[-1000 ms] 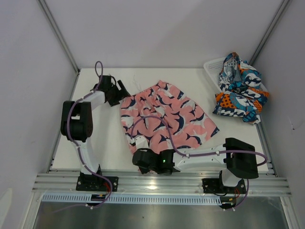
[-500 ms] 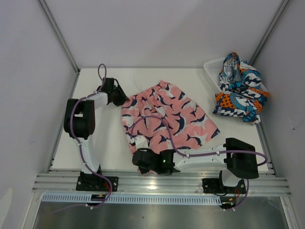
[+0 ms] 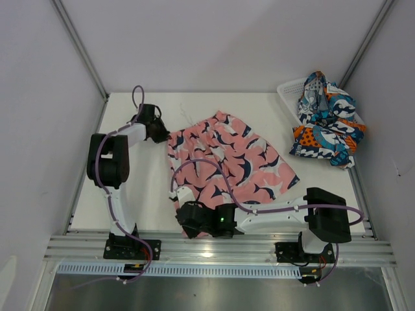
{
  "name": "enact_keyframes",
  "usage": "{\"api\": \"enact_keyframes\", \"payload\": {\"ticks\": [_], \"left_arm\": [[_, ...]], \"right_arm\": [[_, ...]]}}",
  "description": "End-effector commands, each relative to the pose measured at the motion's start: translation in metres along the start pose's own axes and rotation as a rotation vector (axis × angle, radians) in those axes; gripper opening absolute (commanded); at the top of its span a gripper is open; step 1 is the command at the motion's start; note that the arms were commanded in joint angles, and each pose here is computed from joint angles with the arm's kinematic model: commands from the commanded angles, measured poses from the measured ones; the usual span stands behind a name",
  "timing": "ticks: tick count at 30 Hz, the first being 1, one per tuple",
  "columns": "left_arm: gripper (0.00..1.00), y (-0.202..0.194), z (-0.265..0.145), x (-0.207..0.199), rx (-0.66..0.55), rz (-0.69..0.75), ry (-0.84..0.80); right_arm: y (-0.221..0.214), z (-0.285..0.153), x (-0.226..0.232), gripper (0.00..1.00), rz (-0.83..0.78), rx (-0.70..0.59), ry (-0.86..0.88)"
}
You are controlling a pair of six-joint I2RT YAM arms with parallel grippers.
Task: Fold and stack the shorts
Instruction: Flatten the shorts out
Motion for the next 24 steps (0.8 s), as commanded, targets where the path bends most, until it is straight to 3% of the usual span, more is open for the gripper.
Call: {"api": "enact_keyframes", "payload": {"ticks": [1,7,16,19,24], "left_arm": [[0.0,0.036,-0.038,0.005,-0.116,0.009,0.077],[0.0,0.065,-0.103,0.029,-0.281,-0.048,0.202],[0.0,0.081,-0.161,0.016,-0.411,-0.122,0.248],[0.0,0.088,-0.173,0.006,-0.422,-0.133,0.233],[0.0,0.094,-0.186,-0.008,-0.417,-0.212,0.228]], "right_arm": [[0.017,-0.003,0.041,0.0,-0.098,-0.048,0.166],[0.03,-0.007,0.082,0.0,-0.199,-0.068,0.298],[0.084,-0.043,0.096,0.0,-0.14,-0.192,0.476],[0.103,-0.055,0.073,0.0,-0.09,-0.212,0.452],[0.125,-0.072,-0.013,0.0,0.034,-0.235,0.353]]}}
Point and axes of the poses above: each gripper's point midway between its finger pads, its own z axis out along the fingers, its own x axis along the line the jaws close on, y = z × x, the point moved 8 cm from there along -z, back along the fingers, and after that the axes turned 8 degrees about -z, right-handed, at the moved point
